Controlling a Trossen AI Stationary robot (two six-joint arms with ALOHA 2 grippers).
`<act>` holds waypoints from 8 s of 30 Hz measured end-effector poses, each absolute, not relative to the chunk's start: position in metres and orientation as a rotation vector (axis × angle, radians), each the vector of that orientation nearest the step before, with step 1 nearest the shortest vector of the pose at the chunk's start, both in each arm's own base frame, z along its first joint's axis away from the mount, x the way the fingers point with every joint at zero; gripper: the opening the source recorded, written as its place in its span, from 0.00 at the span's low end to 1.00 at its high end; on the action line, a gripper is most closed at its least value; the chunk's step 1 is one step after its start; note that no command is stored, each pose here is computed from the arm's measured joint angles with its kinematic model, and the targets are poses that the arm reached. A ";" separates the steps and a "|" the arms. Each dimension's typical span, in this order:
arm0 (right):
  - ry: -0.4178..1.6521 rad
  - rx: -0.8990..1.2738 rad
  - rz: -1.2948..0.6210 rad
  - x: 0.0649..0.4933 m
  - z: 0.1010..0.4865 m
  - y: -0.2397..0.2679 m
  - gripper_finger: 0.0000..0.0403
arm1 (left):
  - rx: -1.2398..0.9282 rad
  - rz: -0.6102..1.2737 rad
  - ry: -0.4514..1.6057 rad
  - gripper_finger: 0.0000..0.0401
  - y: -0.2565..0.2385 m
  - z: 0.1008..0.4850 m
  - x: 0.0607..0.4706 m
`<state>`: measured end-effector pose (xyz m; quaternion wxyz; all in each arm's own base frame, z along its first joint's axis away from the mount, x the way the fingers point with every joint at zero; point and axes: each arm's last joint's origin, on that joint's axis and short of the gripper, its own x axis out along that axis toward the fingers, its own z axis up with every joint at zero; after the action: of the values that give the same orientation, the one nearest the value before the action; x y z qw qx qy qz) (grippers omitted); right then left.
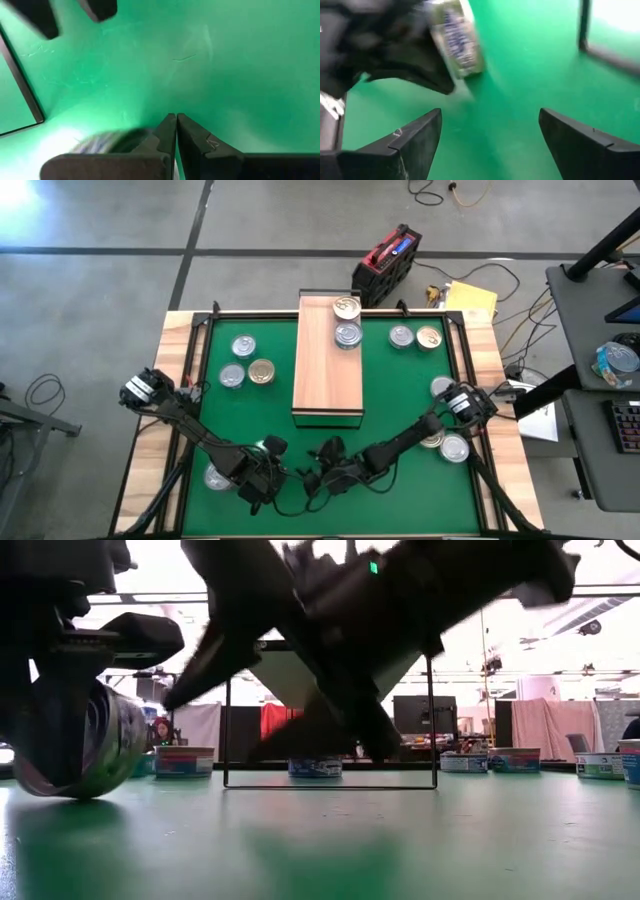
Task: Stack canned seafood by type on shelf
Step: Put the bottom green tuna can on the shelf
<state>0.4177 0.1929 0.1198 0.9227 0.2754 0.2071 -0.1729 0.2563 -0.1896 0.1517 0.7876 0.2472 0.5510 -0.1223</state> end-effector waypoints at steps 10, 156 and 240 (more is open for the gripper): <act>0.448 0.204 -0.263 0.424 0.129 0.196 0.74 | 0.503 -0.274 1.131 0.00 -0.197 0.174 0.254; 0.789 -0.330 0.169 0.541 0.172 0.153 0.51 | 0.226 0.116 1.177 0.00 -0.147 0.239 0.147; 0.269 0.981 -0.154 0.244 0.276 -0.043 0.32 | 0.789 0.619 0.349 0.00 -0.132 0.274 0.150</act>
<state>0.2438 -0.0433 0.2757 0.8706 0.4691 0.1284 -0.0737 0.1496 -0.1321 0.2738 0.8623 0.3764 0.1664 0.2952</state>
